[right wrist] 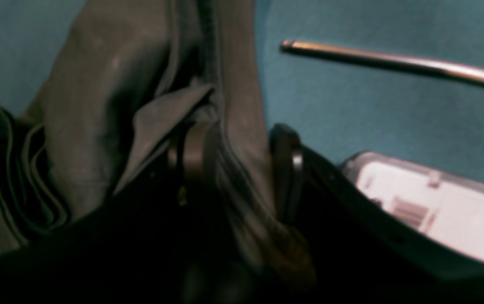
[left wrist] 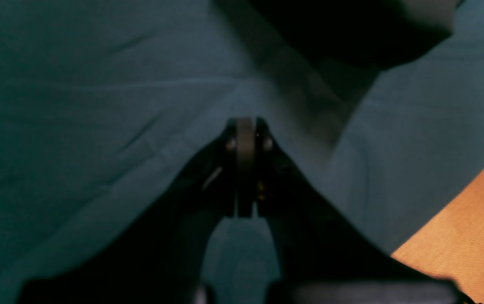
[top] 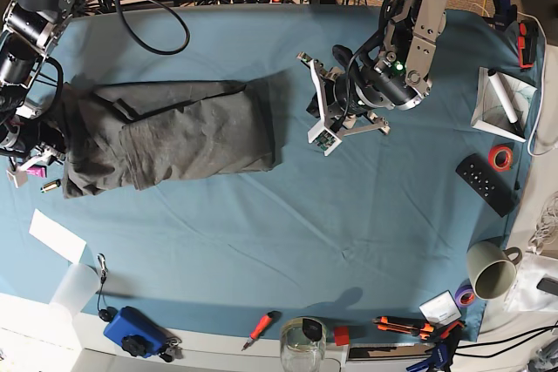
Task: Fold the T-shirt properly
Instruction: 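Lift the shirt end with the right gripper and fold it over the bundle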
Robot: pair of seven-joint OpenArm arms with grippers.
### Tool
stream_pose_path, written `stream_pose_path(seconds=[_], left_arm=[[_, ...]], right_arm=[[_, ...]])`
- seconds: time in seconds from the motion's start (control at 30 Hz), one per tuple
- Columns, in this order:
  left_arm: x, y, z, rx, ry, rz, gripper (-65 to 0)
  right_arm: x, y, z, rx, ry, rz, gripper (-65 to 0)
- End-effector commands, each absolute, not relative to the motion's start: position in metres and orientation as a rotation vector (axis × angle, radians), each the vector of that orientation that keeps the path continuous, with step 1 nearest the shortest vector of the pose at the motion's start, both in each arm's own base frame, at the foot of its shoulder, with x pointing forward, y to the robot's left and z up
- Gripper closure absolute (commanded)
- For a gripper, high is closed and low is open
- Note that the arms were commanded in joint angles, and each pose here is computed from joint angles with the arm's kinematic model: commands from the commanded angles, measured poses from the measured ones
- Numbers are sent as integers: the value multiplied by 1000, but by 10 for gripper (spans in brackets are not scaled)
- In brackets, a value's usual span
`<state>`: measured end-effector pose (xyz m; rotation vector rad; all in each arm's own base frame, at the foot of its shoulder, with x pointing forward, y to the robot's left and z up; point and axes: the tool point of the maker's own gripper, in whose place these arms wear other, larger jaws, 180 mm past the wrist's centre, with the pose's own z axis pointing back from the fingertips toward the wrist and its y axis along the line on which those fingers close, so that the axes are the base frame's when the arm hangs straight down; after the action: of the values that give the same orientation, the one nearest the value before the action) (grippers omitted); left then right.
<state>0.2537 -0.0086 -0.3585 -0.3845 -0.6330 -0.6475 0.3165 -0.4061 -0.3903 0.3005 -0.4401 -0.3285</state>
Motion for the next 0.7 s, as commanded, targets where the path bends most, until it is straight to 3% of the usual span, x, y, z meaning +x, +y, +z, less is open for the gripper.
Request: stream_pose_path(seconds=[0.0,0.17,0.3,0.47,0.67], left_arm=[[260,-12,-347,-399,-676,-648,0],[260,-12,-348,-398,-676,-648,0],[260,-12,-347,-399,-676,-648,0],[260,-12,-347,-399,-677,-648,0],[260,-12,-347,-400,-683,-646,0]], right_arm=[[303,-399,-399,301,-351,-298,-225],[308,-378,-408,347,-341,-287,-199],[311,-371,-411,362,-347,-286,-2],[317,-374,-402,387,-389,-303,0],[330,-374,-358,558,-527,-293,0]])
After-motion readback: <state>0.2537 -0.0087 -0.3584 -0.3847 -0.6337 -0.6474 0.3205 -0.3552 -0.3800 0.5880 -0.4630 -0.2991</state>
